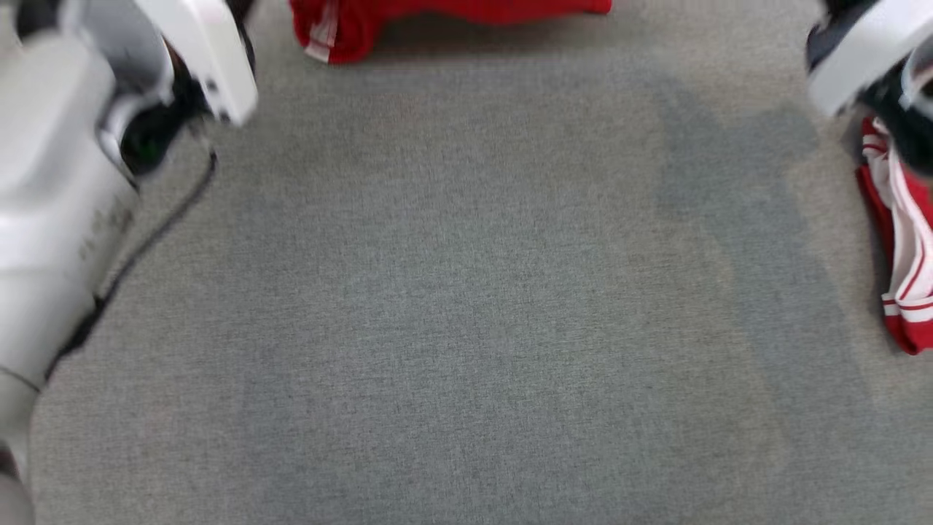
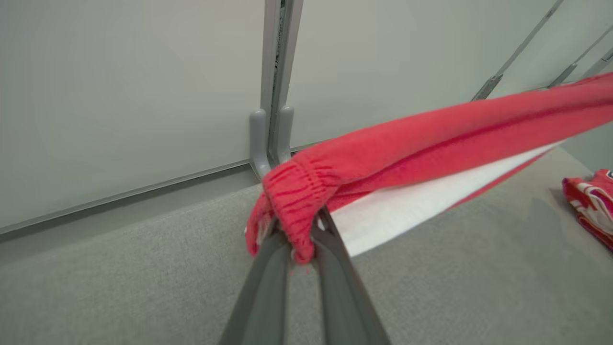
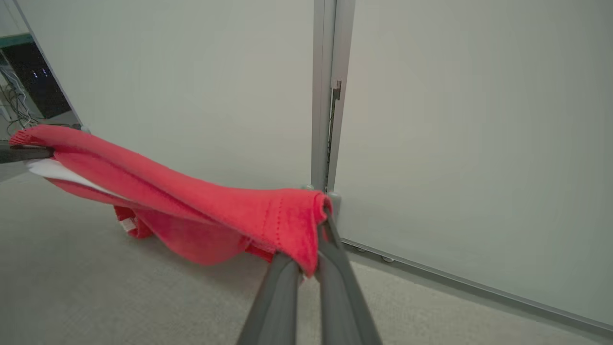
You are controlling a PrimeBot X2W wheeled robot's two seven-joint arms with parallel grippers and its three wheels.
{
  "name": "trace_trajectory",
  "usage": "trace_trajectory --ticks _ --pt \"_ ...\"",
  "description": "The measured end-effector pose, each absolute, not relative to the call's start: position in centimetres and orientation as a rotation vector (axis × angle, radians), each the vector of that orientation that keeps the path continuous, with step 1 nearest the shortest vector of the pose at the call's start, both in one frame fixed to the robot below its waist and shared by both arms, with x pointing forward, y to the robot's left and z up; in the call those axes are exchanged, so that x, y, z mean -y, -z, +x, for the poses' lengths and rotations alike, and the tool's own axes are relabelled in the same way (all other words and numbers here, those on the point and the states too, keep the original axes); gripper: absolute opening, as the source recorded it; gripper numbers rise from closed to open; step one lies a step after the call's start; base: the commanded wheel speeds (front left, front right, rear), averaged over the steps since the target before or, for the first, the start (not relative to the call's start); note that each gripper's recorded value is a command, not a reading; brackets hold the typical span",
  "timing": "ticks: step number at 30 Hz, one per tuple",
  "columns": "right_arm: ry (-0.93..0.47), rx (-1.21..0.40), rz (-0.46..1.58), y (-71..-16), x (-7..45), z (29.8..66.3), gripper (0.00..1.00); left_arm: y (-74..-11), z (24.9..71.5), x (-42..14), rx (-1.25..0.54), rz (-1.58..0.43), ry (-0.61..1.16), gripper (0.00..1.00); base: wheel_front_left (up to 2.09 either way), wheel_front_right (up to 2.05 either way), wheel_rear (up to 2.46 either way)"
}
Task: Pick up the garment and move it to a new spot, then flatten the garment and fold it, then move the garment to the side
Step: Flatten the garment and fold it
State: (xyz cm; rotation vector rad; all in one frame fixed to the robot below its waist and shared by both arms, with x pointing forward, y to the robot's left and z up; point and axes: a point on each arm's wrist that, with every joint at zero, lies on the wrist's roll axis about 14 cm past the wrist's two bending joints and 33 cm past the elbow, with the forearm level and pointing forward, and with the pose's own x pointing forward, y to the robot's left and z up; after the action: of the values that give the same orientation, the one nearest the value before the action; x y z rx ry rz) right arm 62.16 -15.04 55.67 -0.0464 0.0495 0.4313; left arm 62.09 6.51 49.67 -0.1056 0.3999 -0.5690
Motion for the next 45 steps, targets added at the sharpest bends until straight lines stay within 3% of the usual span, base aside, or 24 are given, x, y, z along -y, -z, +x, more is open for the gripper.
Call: trace_trajectory --ticks 7,14,30,38,45 --pt "-0.45 -0.249 -0.029 -51.3 15.6 54.9 0.0 -45.4 53.5 -6.0 -0.647 -0.217 0.601 0.0 0.0 0.0 0.0" --pt "-0.481 -0.421 0.022 -49.3 15.7 46.7 0.0 -44.0 44.7 -6.5 -0.804 -0.18 0.649 0.0 0.0 0.0 0.0" --pt "-0.551 -0.637 0.015 -48.1 17.9 33.5 0.0 -44.5 27.9 -7.2 -1.121 -0.089 0.857 0.0 0.0 0.0 0.0" --pt "-0.556 -0.713 0.006 -49.0 17.4 34.4 0.0 -45.4 27.0 -8.1 -1.269 -0.096 0.858 0.0 0.0 0.0 0.0" --pt "-0.572 -0.781 -0.017 -49.9 15.3 39.4 0.0 -46.1 31.2 -8.2 -1.375 -0.169 0.83 0.0 0.0 0.0 0.0"
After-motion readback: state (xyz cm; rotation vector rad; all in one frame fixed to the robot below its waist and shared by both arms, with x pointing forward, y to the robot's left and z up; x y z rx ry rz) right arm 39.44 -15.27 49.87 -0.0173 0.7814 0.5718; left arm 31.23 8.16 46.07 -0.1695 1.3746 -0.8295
